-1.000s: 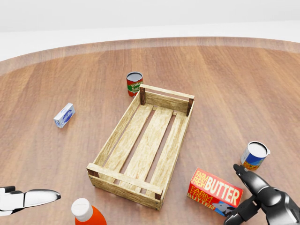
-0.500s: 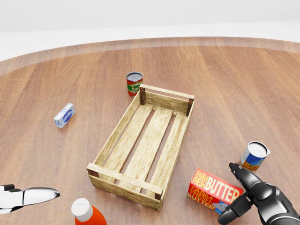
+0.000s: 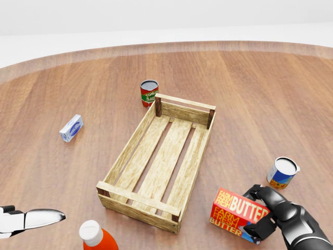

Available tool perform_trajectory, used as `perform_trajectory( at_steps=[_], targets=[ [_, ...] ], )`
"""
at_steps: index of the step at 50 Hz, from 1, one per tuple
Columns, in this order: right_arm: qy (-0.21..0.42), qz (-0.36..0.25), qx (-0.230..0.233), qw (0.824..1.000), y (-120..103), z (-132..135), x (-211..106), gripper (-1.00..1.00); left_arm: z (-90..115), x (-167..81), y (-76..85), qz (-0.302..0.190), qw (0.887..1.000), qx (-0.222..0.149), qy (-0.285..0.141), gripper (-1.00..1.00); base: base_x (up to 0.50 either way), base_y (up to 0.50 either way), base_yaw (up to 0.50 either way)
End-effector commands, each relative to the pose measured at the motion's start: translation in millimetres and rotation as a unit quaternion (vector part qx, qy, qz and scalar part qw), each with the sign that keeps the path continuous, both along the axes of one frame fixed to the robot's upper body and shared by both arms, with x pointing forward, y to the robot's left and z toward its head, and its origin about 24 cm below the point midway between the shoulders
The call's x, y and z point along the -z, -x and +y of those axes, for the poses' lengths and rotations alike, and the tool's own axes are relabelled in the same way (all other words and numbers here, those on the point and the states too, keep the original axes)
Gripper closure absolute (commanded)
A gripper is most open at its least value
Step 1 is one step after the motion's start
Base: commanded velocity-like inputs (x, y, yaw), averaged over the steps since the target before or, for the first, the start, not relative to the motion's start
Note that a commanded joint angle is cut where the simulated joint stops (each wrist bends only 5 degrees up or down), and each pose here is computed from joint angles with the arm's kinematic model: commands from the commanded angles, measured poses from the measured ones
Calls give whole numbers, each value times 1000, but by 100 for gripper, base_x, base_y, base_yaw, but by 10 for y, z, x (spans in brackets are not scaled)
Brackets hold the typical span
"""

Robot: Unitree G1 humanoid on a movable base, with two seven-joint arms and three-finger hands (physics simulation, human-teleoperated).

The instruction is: Pick up the butter and put it in the tray.

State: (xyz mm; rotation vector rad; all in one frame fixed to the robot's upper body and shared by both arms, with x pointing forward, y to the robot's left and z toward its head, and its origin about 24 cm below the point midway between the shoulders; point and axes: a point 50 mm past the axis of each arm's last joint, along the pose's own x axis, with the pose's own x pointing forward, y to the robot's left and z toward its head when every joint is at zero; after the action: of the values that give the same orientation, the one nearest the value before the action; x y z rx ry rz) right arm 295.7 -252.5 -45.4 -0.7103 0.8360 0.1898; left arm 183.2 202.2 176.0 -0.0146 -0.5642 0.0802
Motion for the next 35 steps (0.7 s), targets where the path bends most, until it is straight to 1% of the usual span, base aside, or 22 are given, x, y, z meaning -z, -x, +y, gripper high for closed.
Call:
perform_trajectory(
  at_steps=[1,13,14,17,20,24,27,29,31,32,34,35],
  targets=[
    [7,-15,3,1000,-42,-10,-48,100,5,-27,17,-7,1000,0,0,-100,0,0,0],
    [6,-24,3,1000,-48,-60,-91,100,-7,-12,15,-3,1000,2,0,-100,0,0,0],
    [-2,-29,-1,1000,-69,-72,-132,100,-6,-15,16,-4,1000,2,0,-100,0,0,0],
    [2,-54,-13,998,-137,-117,-271,100,-11,-4,9,-1,1000,2,0,-100,0,0,0],
    [2,-83,-39,996,-190,-125,-438,100,-14,-10,17,-3,1000,4,-1,-100,0,0,0],
    [10,-113,-64,991,-193,-148,-613,100,-13,8,8,2,1000,3,0,-100,0,0,0],
    [16,-123,-83,989,-181,-126,-687,100,-18,-9,23,-2,1000,4,-1,-100,0,0,0],
    [17,-127,-87,988,-185,-139,-731,100,-20,-6,20,-1,1000,4,-1,-100,0,0,0],
    [19,-150,-95,984,-225,-152,-892,100,-24,17,8,4,1000,5,-1,-100,0,0,0],
    [21,-146,-97,984,-231,-166,-901,100,-25,25,6,6,1000,5,-1,-100,0,0,0],
    [32,-160,-119,979,-250,-129,-1031,100,-22,2,15,1,1000,5,-1,-100,0,0,0],
    [30,-168,-121,978,-258,-117,-1071,100,-21,6,13,2,1000,5,-1,-100,0,0,0]
  ],
)
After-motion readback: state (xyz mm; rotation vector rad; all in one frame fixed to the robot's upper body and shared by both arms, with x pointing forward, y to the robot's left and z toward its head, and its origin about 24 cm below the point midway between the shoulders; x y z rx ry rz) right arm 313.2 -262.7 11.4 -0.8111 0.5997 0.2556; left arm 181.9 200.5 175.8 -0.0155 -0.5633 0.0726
